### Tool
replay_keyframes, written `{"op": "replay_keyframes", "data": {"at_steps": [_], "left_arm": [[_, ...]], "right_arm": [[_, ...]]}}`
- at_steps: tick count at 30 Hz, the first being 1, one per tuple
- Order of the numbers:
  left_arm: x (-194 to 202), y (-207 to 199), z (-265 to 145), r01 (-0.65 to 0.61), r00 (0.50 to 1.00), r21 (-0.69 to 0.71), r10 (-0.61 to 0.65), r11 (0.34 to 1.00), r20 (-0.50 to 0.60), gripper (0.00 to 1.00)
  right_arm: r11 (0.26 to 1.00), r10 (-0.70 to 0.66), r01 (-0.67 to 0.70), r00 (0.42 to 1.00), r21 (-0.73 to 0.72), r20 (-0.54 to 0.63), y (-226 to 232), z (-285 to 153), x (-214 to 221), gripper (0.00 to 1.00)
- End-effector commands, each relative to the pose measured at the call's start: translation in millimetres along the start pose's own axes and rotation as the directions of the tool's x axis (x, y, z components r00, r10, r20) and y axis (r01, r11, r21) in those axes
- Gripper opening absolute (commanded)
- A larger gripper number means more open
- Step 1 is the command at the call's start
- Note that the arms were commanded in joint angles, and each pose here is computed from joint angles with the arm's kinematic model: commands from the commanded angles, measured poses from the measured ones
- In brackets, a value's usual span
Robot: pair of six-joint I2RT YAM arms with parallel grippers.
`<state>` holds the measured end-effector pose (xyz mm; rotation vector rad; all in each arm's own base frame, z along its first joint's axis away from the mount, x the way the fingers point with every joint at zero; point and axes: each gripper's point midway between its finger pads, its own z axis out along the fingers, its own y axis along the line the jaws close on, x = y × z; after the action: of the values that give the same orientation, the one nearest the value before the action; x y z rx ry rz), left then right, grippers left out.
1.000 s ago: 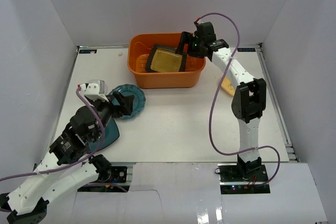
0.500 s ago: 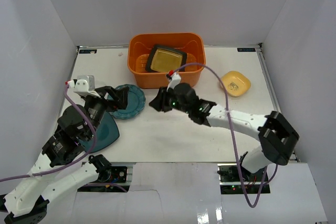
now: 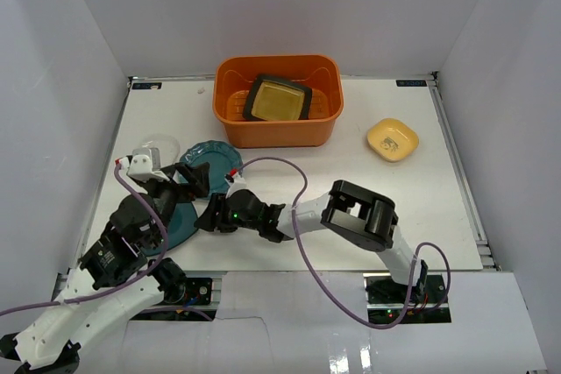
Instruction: Place the plates into the plastic bin on the countertop
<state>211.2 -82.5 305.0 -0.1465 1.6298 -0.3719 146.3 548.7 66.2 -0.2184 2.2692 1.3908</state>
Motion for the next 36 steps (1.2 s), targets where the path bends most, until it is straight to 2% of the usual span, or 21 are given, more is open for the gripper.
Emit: {"op": "replay_keyframes", "data": {"at_steps": [1,7,13,16,19,20,22,24,25,27,28,29,31,32,34,36], "left_arm": [[3.0,3.4,3.6,0.003,1.000,-0.025,-0.003,1.000,0.009,0.98],[3.9,2.6,1.9,0.011,1.000,-0.010,-0.011,1.000,0.012,0.98],[4.4,3.4,2.3,0.011,1.000,-0.010,-0.010,1.000,0.013,0.98],[5.4,4.8,2.8,0.006,1.000,-0.015,-0.006,1.000,0.012,0.98],[5.4,4.9,3.1,0.004,1.000,-0.015,-0.004,1.000,0.013,0.98],[4.0,5.1,2.9,0.007,1.000,-0.015,-0.007,1.000,0.017,0.98],[4.7,4.9,3.4,0.004,1.000,-0.014,-0.003,1.000,0.014,0.98],[5.9,5.1,3.8,0.002,1.000,-0.016,-0.002,1.000,0.011,0.98],[5.2,5.4,3.7,0.003,1.000,-0.016,-0.003,1.000,0.013,0.98],[3.7,6.1,3.2,0.004,1.000,-0.018,-0.004,1.000,0.018,0.98],[1.9,6.6,2.6,0.005,1.000,-0.019,-0.004,1.000,0.024,0.98],[-0.9,8.1,1.8,0.006,0.999,-0.026,-0.005,1.000,0.031,0.98],[-15.8,11.8,-2.2,0.013,0.998,-0.045,-0.010,0.999,0.067,0.98],[-24.5,13.5,-5.9,0.024,0.996,-0.051,-0.020,0.998,0.084,0.98],[-51.3,10.6,-15.2,0.061,0.989,-0.031,-0.056,0.998,0.135,0.98],[-75.2,5.9,-23.6,0.089,0.982,-0.006,-0.087,0.996,0.167,0.98]], "right_arm": [[0.990,0.129,-0.123,0.989,-0.074,0.076,25.0,21.1,-12.7,0.61],[0.986,0.167,-0.166,0.985,-0.023,0.044,4.1,42.3,-0.9,0.58],[0.980,0.197,-0.198,0.980,-0.010,-0.037,-9.8,58.0,14.4,0.47],[0.978,0.209,-0.209,0.977,0.011,-0.037,-20.1,61.3,20.1,0.37],[0.978,0.209,-0.209,0.978,0.013,-0.012,-24.9,54.0,18.6,0.12],[0.985,0.175,-0.175,0.985,-0.003,-0.006,-15.6,48.3,15.7,0.08],[0.990,0.136,-0.136,0.991,0.021,0.002,-21.9,37.1,19.7,0.08],[0.996,0.085,-0.085,0.996,-0.011,0.010,-4.0,21.0,18.0,0.08],[0.998,0.070,-0.070,0.998,0.011,0.007,-16.0,9.8,24.8,0.08],[0.999,0.037,-0.035,0.998,-0.035,0.055,4.8,-13.7,10.2,0.08],[1.000,0.020,-0.020,0.998,-0.008,0.054,-8.9,-27.3,15.1,0.08],[0.999,0.011,-0.006,0.995,-0.050,0.096,12.1,-42.7,-2.0,0.08],[0.997,-0.060,0.067,0.989,-0.048,0.138,16.2,-61.5,-15.1,0.08],[0.992,-0.070,0.088,0.981,-0.092,0.179,39.0,-78.9,-32.1,0.08],[0.986,-0.113,0.136,0.970,-0.094,0.213,44.7,-97.3,-46.6,0.08],[0.981,-0.104,0.146,0.953,-0.128,0.285,64.2,-127.1,-81.4,0.08]]}}
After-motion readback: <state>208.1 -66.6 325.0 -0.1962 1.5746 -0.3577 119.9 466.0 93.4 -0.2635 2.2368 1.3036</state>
